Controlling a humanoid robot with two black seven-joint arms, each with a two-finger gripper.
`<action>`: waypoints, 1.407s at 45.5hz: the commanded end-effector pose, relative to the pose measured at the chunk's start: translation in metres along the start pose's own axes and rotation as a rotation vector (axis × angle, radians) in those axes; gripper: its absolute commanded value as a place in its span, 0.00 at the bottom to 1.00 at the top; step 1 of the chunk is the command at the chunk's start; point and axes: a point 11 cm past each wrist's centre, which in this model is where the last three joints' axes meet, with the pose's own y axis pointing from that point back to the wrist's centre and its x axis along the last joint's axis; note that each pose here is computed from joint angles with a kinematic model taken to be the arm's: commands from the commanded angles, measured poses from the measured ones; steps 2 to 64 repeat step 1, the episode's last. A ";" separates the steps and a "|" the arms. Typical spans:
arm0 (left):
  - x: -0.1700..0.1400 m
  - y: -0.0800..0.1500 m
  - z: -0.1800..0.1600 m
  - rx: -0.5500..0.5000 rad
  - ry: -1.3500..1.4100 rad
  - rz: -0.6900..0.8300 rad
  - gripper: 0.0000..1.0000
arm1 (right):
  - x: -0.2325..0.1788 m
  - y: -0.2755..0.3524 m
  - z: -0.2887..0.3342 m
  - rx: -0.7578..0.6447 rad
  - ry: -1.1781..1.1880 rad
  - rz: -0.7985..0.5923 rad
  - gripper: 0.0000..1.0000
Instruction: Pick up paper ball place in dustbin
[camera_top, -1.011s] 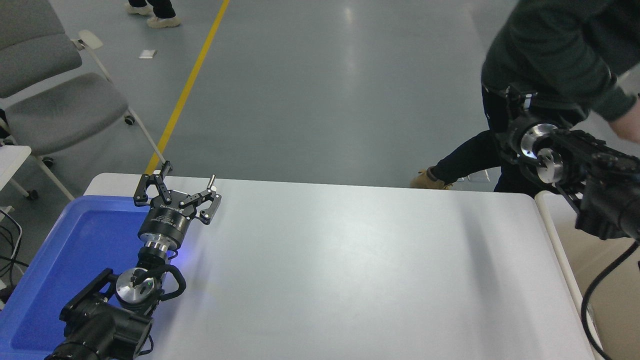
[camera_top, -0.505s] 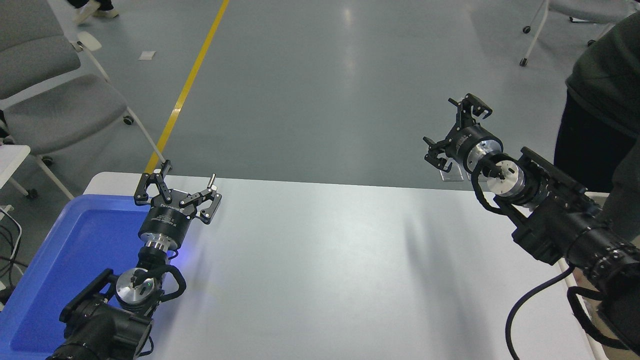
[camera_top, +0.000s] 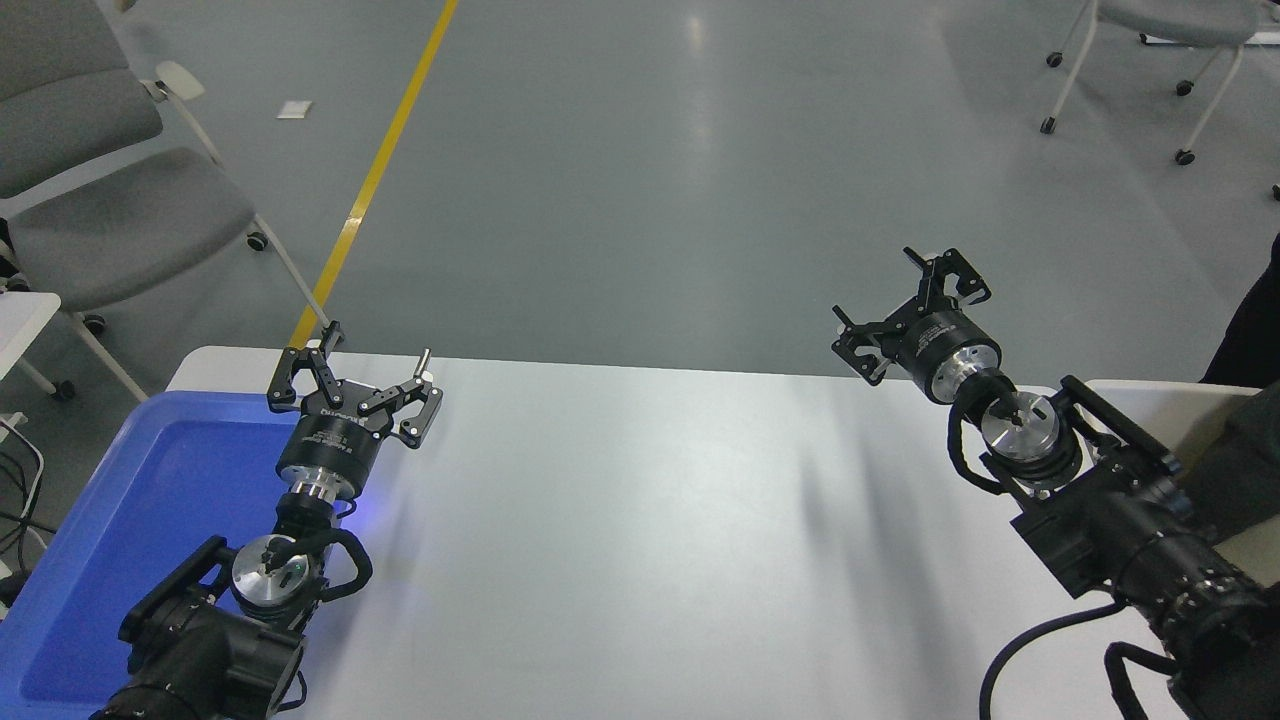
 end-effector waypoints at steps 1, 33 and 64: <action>0.000 0.000 0.000 -0.001 0.000 0.000 0.99 | 0.009 0.006 0.000 0.013 -0.027 -0.012 1.00; 0.000 0.000 0.000 -0.001 0.000 0.000 0.99 | 0.009 0.006 0.000 0.013 -0.027 -0.012 1.00; 0.000 0.000 0.000 -0.001 0.000 0.000 0.99 | 0.009 0.006 0.000 0.013 -0.027 -0.012 1.00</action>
